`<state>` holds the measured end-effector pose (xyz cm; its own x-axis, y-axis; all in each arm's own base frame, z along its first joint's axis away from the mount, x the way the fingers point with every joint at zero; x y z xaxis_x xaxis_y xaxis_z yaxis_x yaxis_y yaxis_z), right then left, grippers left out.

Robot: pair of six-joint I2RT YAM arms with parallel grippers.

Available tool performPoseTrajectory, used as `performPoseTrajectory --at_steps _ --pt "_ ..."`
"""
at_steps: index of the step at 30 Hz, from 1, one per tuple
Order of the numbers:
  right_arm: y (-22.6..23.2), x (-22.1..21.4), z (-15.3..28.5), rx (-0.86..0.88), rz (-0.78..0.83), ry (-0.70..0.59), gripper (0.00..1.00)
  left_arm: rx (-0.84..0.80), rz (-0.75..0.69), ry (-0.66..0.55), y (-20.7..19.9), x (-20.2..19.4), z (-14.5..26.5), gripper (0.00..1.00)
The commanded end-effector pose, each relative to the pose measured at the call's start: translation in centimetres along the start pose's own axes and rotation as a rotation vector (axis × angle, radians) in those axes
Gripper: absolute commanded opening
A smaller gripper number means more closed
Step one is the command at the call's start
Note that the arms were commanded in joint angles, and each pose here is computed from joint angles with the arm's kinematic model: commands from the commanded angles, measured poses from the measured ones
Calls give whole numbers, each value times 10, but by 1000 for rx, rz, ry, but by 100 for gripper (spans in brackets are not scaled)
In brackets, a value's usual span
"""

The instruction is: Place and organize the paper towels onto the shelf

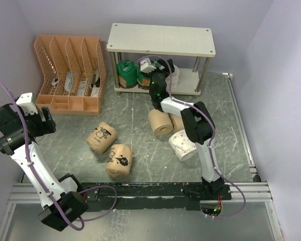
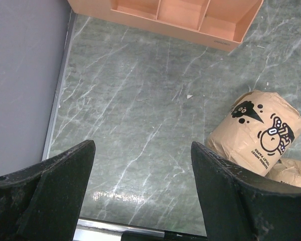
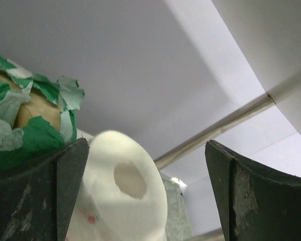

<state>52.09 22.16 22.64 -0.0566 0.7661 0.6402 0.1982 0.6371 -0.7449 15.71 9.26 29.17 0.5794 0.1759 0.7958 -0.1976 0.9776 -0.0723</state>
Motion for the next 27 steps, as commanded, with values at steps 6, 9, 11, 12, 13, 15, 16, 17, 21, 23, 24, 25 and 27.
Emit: performPoseTrajectory --at_steps 6,9,11,12,13,15,16,17,21,23,24,25,27 --pt "-66 11 94 -198 -268 116 100 -10 -7 -26 -1 3 4 88" --pt "-74 10 145 -254 -333 218 100 -14 -11 -29 -1 3 5 88" --pt "-79 17 181 -264 -389 256 100 -20 -13 -33 -2 3 5 88" --pt "-77 13 198 -265 -400 292 100 -23 -13 -35 -2 3 5 88" --pt "-76 10 213 -276 -436 333 100 -28 -15 -37 -3 3 5 88" --pt "-74 5 244 -300 -487 408 100 -44 -22 -40 -5 3 6 88" --pt "-75 4 260 -308 -515 421 100 -53 -26 -42 -5 3 5 89" --pt "-76 7 275 -295 -561 404 100 -67 -34 -46 -6 4 5 89" --pt "-96 -8 301 -109 -898 564 99 -110 -52 -49 -10 4 5 90" --pt "-97 -16 300 31 -874 667 98 -122 -58 -51 -11 4 6 90" --pt "-101 -18 304 41 -890 679 97 -124 -61 -53 -11 4 7 90" --pt "-103 -20 312 50 -917 707 97 -129 -64 -53 -12 4 7 90" --pt "-106 -31 328 47 -985 784 97 -143 -74 -61 -14 4 8 91"
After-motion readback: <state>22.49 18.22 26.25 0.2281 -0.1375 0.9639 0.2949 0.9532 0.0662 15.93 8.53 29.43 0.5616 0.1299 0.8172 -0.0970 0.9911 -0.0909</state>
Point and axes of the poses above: each gripper's point midway between its finger pads, its own z axis back along the fingers, its own y axis along the line the jaws close on, x = y × z, the point moved 8 cm from there along z, back along the fingers, and after that the axes turned 1 degree about z, right-handed, at the moved point
